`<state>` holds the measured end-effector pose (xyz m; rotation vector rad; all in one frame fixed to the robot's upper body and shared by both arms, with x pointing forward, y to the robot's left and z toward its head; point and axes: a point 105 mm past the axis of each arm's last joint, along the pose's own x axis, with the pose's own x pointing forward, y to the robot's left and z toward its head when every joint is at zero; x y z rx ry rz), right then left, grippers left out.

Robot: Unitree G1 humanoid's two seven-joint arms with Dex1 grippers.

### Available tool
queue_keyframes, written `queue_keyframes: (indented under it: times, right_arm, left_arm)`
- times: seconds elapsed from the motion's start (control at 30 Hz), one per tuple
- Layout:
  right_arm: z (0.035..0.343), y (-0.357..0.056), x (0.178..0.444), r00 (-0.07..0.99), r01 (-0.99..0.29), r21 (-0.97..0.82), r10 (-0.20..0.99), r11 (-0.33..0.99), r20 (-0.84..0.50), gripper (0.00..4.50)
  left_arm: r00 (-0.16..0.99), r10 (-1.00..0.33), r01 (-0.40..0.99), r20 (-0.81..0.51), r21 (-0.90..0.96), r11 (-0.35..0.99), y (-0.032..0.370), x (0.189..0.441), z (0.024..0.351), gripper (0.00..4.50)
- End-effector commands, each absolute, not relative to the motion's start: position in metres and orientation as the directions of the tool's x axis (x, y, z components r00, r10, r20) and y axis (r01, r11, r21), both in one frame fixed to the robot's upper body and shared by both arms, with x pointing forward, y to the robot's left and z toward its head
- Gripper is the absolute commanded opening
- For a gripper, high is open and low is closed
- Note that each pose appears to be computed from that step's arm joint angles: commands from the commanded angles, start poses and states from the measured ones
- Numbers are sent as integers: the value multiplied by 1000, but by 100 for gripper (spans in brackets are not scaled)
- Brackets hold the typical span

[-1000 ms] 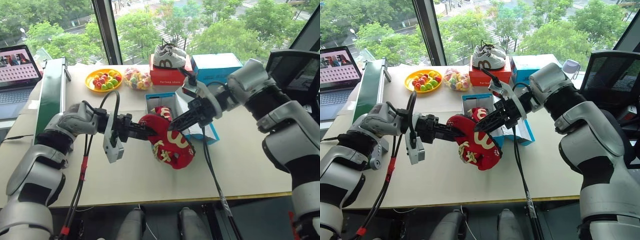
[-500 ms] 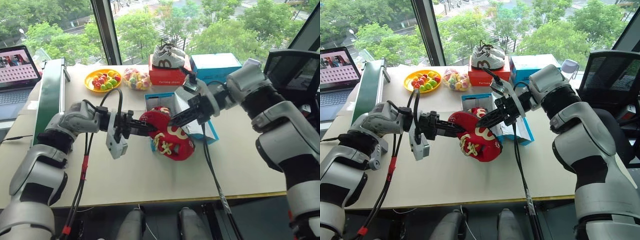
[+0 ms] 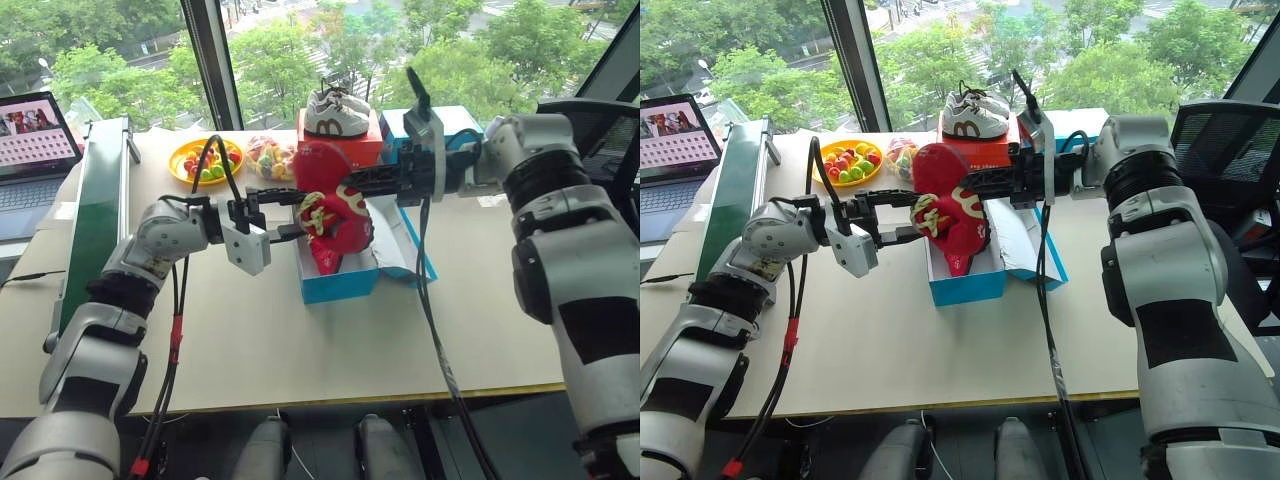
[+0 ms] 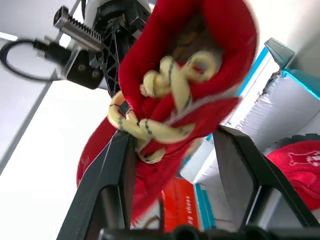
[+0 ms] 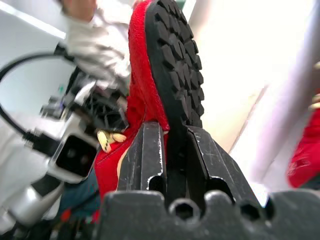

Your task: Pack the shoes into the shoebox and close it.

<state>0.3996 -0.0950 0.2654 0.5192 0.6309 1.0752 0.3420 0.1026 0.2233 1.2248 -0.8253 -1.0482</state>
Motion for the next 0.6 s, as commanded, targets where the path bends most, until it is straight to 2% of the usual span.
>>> queue_keyframes:
  times: [0.03,0.1,0.17,0.27,0.37,0.5,0.6]
  right_arm:
    - [297,-137,423,590,-613,560,795,557,-145,24]
    - [292,-155,429,669,-544,566,727,620,-152,24]
    - [281,-182,438,775,-418,583,608,696,-171,24]
    - [261,-208,441,837,-280,599,496,751,-231,24]
    - [234,-204,434,809,-232,608,498,759,-313,24]
    - [209,-176,425,788,-219,608,506,763,-351,24]
    - [212,-145,419,786,-259,630,539,732,-303,24]
  left_arm:
    - [388,-918,382,-82,921,80,116,339,212,244]
    - [412,-906,521,-97,841,147,124,333,205,244]
    - [439,-894,619,-86,750,232,133,327,202,244]
    - [470,-870,737,-151,609,293,144,319,191,244]
    - [453,-867,815,-207,490,308,148,305,185,244]
    - [418,-864,875,-282,382,298,151,289,177,244]
    - [434,-846,882,-310,339,328,155,287,173,244]
